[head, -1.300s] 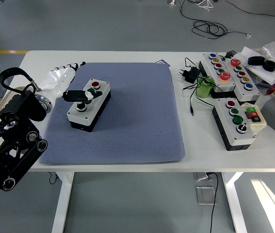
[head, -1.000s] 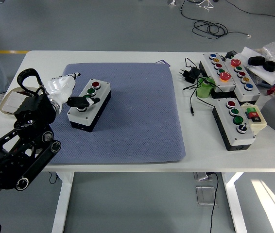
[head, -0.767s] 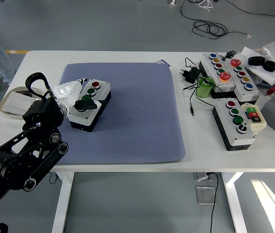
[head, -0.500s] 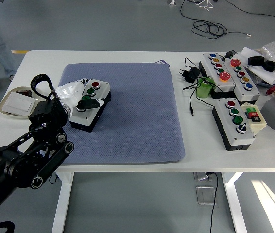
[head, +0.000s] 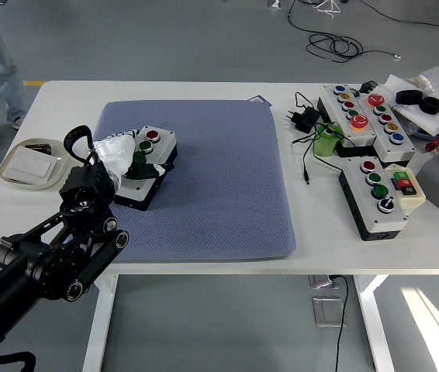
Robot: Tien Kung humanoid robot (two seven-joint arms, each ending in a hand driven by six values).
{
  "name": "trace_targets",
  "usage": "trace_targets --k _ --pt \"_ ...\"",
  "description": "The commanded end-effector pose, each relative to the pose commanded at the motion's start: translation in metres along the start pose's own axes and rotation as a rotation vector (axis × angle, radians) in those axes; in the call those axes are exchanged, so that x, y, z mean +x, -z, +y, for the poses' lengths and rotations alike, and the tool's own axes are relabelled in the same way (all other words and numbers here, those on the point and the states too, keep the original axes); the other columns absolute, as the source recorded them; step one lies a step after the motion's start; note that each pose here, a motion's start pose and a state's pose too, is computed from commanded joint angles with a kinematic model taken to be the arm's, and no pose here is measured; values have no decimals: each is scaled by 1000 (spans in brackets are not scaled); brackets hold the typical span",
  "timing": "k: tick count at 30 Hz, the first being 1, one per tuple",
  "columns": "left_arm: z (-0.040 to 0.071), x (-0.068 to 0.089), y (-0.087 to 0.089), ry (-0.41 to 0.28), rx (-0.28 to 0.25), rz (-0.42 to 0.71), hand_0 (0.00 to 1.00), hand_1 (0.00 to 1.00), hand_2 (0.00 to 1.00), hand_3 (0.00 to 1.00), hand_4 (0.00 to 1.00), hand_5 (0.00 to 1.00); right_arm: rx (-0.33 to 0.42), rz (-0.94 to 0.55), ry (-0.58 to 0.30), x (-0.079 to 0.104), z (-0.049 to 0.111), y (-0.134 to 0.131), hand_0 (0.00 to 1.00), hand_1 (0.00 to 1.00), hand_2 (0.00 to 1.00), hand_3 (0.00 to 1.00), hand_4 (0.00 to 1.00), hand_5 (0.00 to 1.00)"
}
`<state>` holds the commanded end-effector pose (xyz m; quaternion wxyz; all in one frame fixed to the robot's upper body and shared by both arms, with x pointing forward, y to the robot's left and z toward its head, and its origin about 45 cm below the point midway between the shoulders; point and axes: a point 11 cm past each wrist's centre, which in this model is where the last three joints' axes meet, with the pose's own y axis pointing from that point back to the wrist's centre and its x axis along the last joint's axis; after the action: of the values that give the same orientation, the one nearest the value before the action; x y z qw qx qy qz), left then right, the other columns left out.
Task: Pick up the button,place it on the desk,press the button,press the button
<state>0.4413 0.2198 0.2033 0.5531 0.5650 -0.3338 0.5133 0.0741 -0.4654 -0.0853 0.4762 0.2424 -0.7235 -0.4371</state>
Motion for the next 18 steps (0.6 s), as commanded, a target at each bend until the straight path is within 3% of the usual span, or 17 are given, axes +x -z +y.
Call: trace_targets --k 1,2,7,8,18 --pt "-1 0 1 -6 5 -10 775 969 998 998 998 791 0 0 0 0 0 0 787 797 817 751 412 479" --pt "-2 0 2 -17 12 -27 714 913 998 998 998 690 0 0 0 0 0 0 787 797 817 751 412 479" --pt "-5 0 4 -22 22 -62 714 913 998 998 998 690 1 -2 0 0 0 1 787 797 817 751 412 479" --pt "-5 -1 4 -19 23 -66 676 869 998 998 998 621 1 -2 0 0 0 1 787 797 817 751 412 479" --pt "-9 -5 6 7 38 -93 642 828 998 998 998 585 4 -3 2 -1 1 2 787 797 817 751 412 479"
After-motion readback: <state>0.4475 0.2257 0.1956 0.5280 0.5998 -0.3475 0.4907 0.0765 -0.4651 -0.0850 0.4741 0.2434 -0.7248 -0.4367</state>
